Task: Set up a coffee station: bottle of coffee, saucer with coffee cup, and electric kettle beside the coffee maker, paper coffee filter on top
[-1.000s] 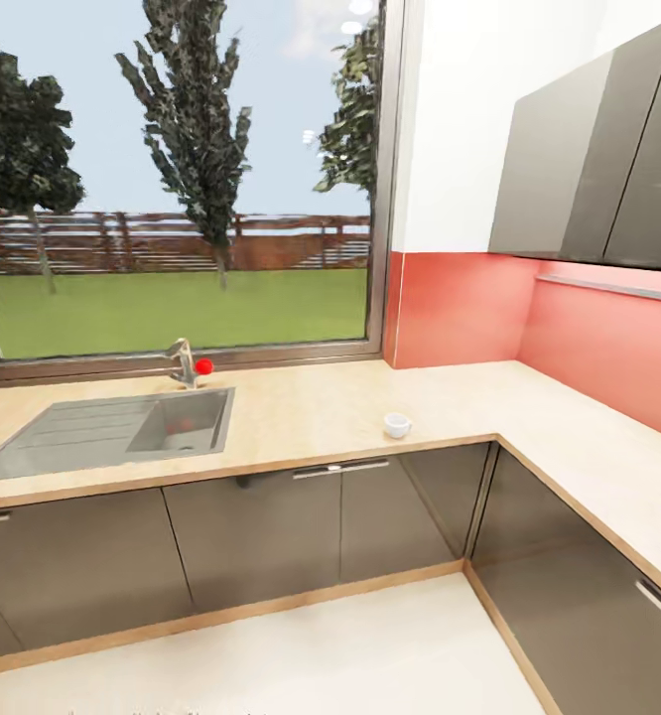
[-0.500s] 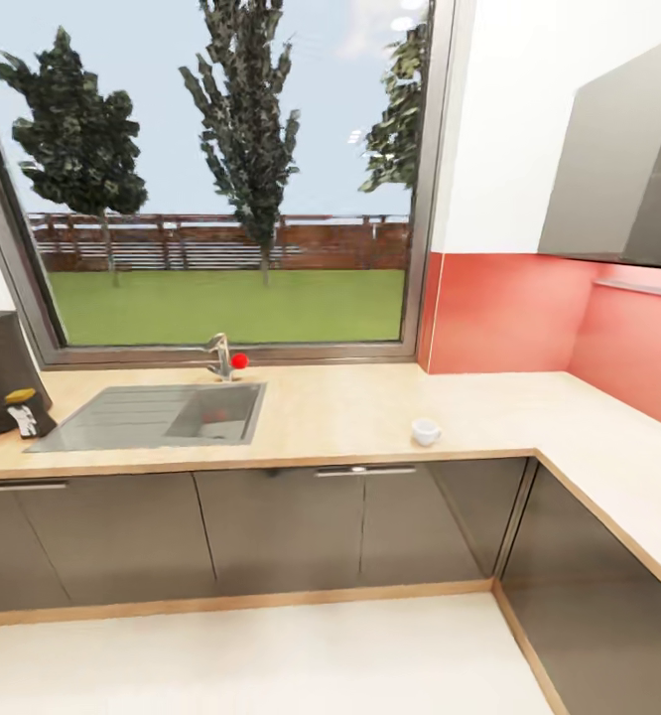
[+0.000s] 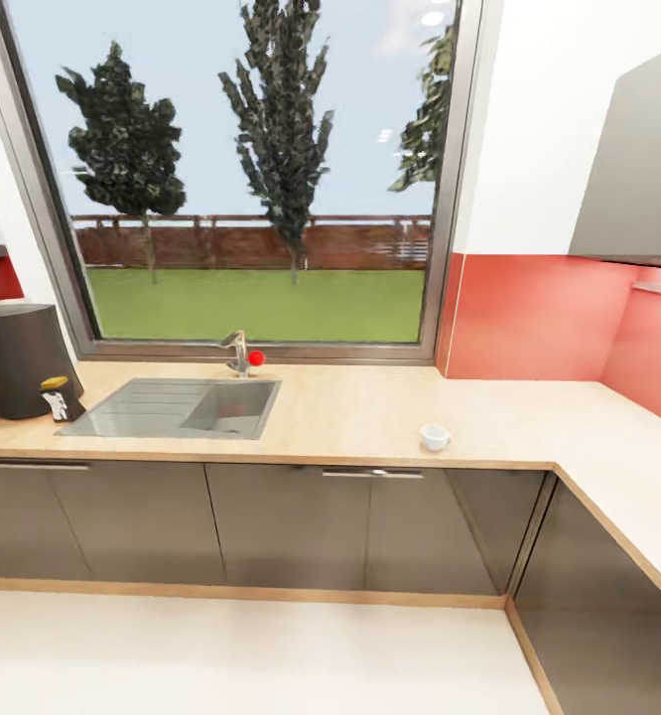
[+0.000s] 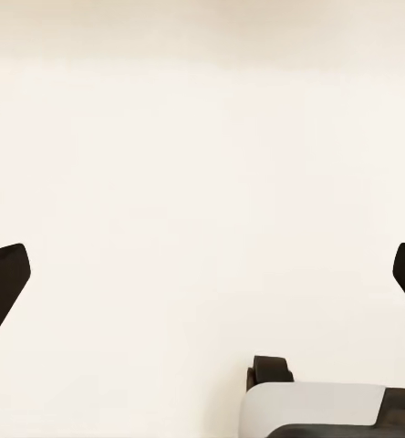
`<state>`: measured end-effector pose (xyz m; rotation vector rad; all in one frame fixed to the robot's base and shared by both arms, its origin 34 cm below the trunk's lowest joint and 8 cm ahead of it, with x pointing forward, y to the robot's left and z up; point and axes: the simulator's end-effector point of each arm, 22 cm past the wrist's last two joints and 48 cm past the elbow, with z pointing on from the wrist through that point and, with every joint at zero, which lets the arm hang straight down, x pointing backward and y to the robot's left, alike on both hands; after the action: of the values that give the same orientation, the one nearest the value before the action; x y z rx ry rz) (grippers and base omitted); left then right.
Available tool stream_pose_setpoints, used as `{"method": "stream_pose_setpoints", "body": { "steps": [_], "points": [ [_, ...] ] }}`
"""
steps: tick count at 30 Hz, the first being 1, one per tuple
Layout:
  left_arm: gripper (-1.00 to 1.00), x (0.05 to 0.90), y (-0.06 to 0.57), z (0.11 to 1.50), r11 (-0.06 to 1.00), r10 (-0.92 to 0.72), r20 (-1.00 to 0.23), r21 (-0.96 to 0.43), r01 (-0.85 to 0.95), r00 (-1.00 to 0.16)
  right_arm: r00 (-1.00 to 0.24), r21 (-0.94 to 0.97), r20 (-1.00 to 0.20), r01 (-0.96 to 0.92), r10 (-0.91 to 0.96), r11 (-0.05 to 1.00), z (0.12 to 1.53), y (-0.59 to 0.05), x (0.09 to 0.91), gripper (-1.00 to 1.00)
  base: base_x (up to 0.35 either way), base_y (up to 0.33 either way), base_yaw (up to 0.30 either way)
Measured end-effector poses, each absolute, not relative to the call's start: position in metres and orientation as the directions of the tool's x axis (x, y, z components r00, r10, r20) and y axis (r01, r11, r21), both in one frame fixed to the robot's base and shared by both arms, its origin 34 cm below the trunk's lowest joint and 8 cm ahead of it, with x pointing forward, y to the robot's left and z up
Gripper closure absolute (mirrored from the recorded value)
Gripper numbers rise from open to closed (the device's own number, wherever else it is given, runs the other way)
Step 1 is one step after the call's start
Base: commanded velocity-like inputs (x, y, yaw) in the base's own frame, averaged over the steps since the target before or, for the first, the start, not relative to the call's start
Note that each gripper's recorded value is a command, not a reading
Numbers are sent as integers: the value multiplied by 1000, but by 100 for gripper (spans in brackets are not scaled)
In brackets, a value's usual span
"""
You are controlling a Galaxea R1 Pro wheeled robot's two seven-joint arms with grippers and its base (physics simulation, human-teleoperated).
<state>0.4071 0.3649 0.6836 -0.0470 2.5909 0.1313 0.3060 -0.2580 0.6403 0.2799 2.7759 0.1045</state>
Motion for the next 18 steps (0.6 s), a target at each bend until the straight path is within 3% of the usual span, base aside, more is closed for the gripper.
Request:
{"method": "stream_pose_setpoints", "body": {
  "steps": [13, 18],
  "points": [
    [-100, 383, 382, 677, 993, 18, -488, 114, -44, -873, -911, 125, -355, 176, 210, 976, 644, -253, 318, -100, 0, -4, 1],
    [-100, 365, 382, 671, 991, 70, -457, 133, 9, -887, -839, 43, -507, 201, 195, 979, 676, -325, 389, -100, 0, 0, 0]
  ]
}}
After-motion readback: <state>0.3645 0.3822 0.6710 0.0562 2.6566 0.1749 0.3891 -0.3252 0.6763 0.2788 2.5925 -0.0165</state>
